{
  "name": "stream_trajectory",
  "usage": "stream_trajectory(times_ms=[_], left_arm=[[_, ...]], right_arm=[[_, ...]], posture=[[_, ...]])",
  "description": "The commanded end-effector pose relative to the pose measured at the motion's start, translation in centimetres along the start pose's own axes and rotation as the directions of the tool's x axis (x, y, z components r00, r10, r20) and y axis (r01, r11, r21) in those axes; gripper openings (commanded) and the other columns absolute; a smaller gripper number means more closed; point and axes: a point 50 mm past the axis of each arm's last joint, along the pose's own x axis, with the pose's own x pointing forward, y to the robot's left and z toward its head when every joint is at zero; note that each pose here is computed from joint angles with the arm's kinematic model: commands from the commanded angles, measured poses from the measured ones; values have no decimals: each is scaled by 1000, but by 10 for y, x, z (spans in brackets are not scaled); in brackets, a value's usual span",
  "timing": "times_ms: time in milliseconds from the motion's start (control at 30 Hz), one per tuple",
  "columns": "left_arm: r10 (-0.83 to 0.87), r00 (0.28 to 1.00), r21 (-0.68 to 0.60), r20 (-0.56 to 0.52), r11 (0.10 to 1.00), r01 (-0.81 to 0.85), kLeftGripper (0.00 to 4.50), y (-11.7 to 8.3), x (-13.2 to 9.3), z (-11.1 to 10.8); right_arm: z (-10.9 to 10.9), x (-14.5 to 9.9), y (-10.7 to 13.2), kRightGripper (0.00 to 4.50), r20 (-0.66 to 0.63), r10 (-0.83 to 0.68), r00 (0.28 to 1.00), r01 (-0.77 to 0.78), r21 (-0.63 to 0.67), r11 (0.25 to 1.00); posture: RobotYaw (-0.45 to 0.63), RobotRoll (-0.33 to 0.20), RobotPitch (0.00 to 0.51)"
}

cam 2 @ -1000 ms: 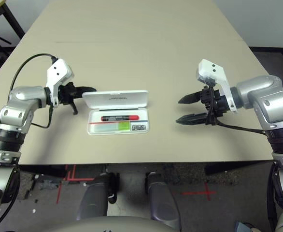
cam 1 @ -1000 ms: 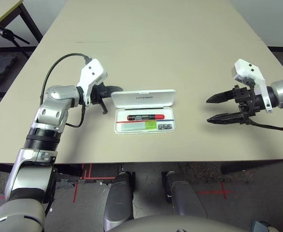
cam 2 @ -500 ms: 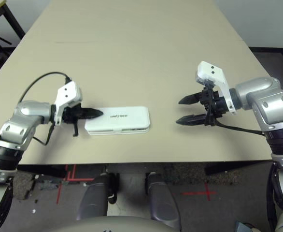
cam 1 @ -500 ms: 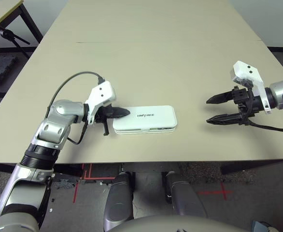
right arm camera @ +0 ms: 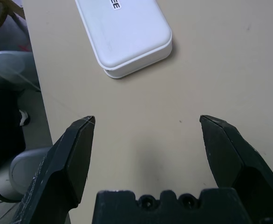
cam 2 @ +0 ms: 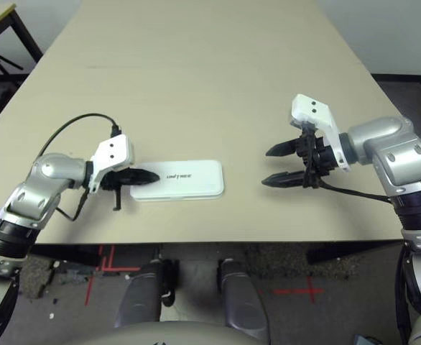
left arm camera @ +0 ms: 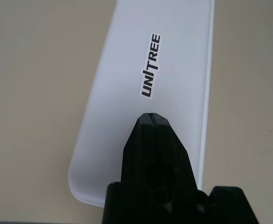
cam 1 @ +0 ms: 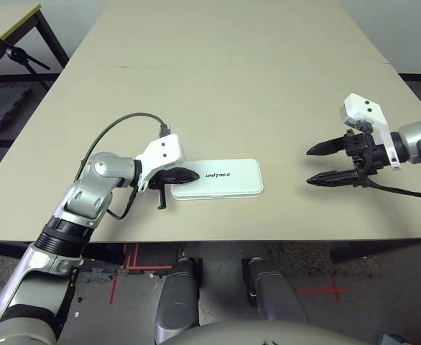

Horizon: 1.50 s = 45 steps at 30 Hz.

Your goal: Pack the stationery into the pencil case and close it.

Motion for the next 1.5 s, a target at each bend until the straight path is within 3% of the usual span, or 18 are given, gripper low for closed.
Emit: stream_trajectory(times_ms=[33, 100, 200, 300, 400, 533, 667, 833, 933, 1000, 1133, 1500], left_arm=[[-24, 999, -85, -22, 996, 22, 32, -9, 8, -14], [45, 999, -105, 28, 994, -42, 32, -1, 5, -10], [214, 968, -160, 129, 968, -192, 616, 18, -5, -3], [333, 922, -217, 197, 932, -290, 1734, 30, -16, -2], [509, 821, -333, 258, 845, -419, 2862, 44, -31, -1], [702, 679, -461, 215, 686, -564, 4390, 57, -53, -13], [855, 509, -520, 99, 480, -706, 4452, 67, -75, -32], [960, 281, -567, -2, 231, -791, 4452, 77, -93, -45], [984, 176, -570, -40, 123, -812, 4452, 79, -103, -51], [990, 123, -566, -61, 67, -822, 4452, 80, -108, -54], [995, 62, -563, -83, 4, -827, 4452, 77, -113, -59], [995, 56, -543, -83, 2, -840, 4452, 69, -115, -61]], right_arm=[[-3, 4, -3, 4500, 17, -33, 999, 33, -7, 999], [-1, 5, -7, 4500, 47, -67, 997, 67, -15, 998], [3, 11, -20, 4500, 162, -185, 969, 191, -24, 981], [7, 18, -33, 4500, 270, -306, 913, 313, 17, 950], [9, 22, -47, 4500, 383, -464, 799, 459, 110, 881], [3, 19, -57, 4500, 447, -629, 636, 594, 236, 769], [-13, 12, -67, 4500, 420, -798, 432, 730, 357, 583], [-38, -1, -78, 4500, 275, -951, 138, 834, 486, 261], [-54, -8, -78, 4500, 194, -981, 10, 847, 519, 112], [-60, -10, -78, 4500, 166, -985, -42, 845, 531, 53], [-67, -8, -78, 4500, 140, -988, -65, 833, 553, 24], [-58, 8, -85, 4500, 169, -986, 6, 828, 552, 100]], posture=[[-49, 0, 143], [-49, 0, 145], [-49, 0, 148], [-43, 0, 151], [-33, 0, 152], [-26, 0, 154], [-15, 0, 156], [-13, 0, 165], [-15, 0, 171], [-14, 0, 175], [-14, 0, 187], [37, 0, 171]])
